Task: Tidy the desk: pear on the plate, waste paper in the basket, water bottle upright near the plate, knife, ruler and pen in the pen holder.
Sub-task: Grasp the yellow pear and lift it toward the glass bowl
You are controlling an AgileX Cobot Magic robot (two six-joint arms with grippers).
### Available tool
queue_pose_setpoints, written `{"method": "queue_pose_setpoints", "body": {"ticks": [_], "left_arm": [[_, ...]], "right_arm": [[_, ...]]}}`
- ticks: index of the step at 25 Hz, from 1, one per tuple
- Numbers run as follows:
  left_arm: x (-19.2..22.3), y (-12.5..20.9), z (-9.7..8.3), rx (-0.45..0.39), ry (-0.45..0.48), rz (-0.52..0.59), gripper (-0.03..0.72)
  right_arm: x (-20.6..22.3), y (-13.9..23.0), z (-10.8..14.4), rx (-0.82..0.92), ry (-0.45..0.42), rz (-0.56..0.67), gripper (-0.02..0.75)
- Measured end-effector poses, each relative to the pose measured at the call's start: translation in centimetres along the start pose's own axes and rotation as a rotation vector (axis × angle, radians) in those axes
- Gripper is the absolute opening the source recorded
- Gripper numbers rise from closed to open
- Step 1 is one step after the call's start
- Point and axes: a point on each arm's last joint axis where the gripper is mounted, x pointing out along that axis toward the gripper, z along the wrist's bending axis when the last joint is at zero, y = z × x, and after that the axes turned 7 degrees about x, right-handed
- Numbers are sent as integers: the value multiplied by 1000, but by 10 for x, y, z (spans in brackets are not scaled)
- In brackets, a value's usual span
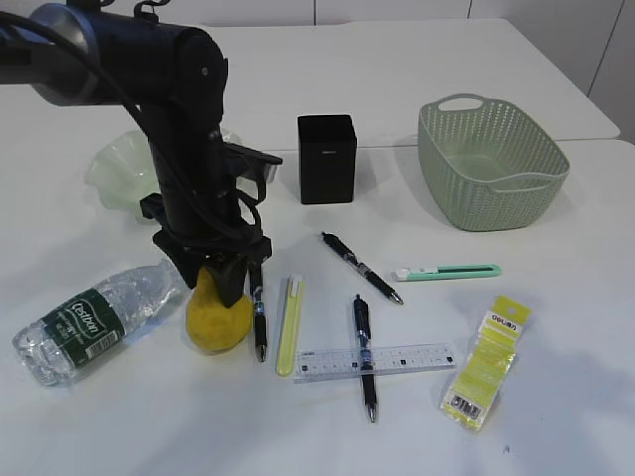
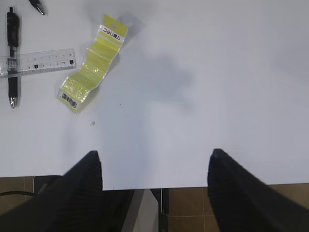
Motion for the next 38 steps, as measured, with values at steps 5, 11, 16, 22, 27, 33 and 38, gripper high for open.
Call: {"method": "queue_pose_setpoints", "body": {"ticks": [5, 11, 16, 22, 27, 33, 38], "left_arm": [[-1, 0, 0, 0, 0, -2, 309], [-1, 0, 0, 0, 0, -2, 275], [-1, -1, 0, 0, 0, -4, 274], [-6, 0, 0, 0, -5, -16, 275], [-23, 3, -1, -9, -10, -54, 275], [-54, 11, -3, -31, -23, -130, 276], [-78, 13, 1, -23, -93, -184, 279]], "right_arm": [[0, 0, 0, 0, 0, 0, 533], [0, 0, 0, 0, 0, 0, 533], [0, 0, 0, 0, 0, 0, 533], [0, 0, 0, 0, 0, 0, 533], [0, 0, 0, 0, 0, 0, 533], [0, 0, 0, 0, 0, 0, 533], [0, 0, 0, 0, 0, 0, 533]]}}
